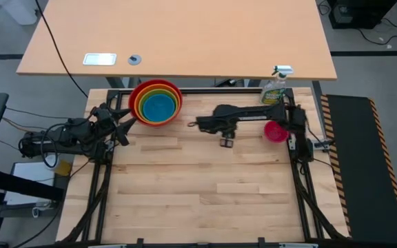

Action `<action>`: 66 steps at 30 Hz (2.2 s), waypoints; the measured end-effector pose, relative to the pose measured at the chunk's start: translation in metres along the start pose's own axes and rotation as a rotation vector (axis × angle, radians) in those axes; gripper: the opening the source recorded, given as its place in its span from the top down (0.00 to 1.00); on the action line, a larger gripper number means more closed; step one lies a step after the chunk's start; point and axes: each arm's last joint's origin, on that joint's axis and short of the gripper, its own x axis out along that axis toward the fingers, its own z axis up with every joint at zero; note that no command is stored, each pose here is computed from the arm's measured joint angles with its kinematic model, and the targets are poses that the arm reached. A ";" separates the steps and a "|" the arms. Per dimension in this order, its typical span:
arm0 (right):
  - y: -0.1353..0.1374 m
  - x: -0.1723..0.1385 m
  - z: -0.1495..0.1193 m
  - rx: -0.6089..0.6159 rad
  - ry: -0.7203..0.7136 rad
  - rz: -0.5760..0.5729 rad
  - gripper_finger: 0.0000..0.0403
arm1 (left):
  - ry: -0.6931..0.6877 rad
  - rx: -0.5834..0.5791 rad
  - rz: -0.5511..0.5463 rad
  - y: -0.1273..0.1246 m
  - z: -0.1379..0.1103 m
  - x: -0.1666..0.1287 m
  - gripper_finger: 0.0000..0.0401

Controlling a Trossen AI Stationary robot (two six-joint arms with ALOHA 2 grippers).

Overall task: Nest bowls inside each other
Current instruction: Stack the pink bowl on top of the blue bowl

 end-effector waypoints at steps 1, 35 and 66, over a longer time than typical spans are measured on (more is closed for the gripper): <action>-0.001 0.003 -0.010 0.029 0.022 -0.003 0.62 | 0.000 0.000 0.000 0.000 0.000 0.000 0.43; -0.001 0.101 -0.148 0.372 0.448 0.073 0.81 | -0.105 0.029 0.011 -0.001 0.012 -0.001 0.43; -0.026 -0.059 0.027 -0.193 -1.141 -0.242 0.91 | -0.107 -0.028 0.008 -0.001 0.012 0.000 0.43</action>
